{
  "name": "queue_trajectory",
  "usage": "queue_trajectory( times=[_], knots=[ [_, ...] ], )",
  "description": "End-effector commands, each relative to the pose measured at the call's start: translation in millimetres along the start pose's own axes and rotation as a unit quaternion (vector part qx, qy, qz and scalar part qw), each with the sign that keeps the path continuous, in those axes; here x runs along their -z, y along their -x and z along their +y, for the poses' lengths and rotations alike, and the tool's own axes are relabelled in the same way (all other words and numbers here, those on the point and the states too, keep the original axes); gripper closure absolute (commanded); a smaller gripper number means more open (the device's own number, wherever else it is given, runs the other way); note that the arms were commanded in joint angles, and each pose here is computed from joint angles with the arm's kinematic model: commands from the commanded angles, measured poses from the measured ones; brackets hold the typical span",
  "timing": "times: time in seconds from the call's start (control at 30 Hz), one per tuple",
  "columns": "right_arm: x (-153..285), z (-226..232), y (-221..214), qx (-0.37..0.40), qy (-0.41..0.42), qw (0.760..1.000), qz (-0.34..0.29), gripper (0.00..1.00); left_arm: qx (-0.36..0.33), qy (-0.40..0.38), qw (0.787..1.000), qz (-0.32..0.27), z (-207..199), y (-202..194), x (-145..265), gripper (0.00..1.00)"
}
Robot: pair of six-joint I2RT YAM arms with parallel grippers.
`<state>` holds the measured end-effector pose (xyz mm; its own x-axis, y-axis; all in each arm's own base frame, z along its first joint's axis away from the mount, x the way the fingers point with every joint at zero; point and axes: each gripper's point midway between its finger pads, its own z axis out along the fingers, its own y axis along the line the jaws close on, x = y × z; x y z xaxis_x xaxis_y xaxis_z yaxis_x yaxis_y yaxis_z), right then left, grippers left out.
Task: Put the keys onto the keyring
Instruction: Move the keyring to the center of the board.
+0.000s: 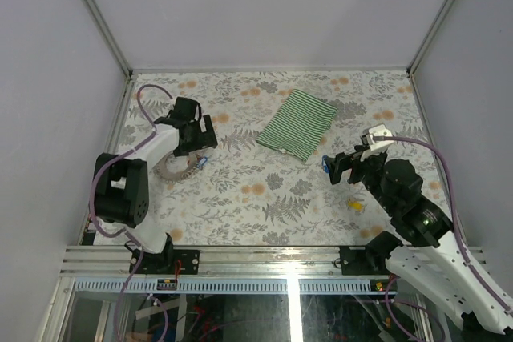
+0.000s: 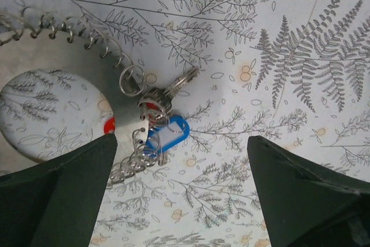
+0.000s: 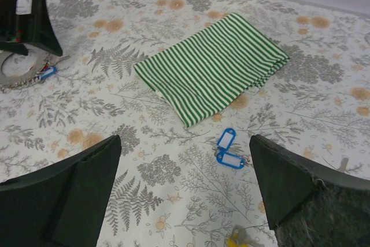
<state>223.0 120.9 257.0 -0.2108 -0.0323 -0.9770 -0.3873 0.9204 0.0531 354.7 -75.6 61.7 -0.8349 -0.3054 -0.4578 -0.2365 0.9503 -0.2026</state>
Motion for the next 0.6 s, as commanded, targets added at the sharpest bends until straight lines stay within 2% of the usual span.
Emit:
queue_trajectory(
  times=[0.0, 0.43, 0.57],
  knots=[
    [-4, 17, 4, -0.021, 0.041, 0.999, -0.001, 0.01, -0.004, 0.001, 1.000, 0.022, 1, 1, -11, 0.00],
    [-12, 25, -5, -0.012, 0.060, 0.998, 0.018, 0.01, 0.019, 0.066, 0.996, 0.056, 34, -28, -34, 0.00],
    [-14, 28, -7, -0.010, 0.067, 0.997, 0.022, 0.01, 0.029, 0.055, 0.996, 0.065, 32, -38, -36, 0.00]
  ],
)
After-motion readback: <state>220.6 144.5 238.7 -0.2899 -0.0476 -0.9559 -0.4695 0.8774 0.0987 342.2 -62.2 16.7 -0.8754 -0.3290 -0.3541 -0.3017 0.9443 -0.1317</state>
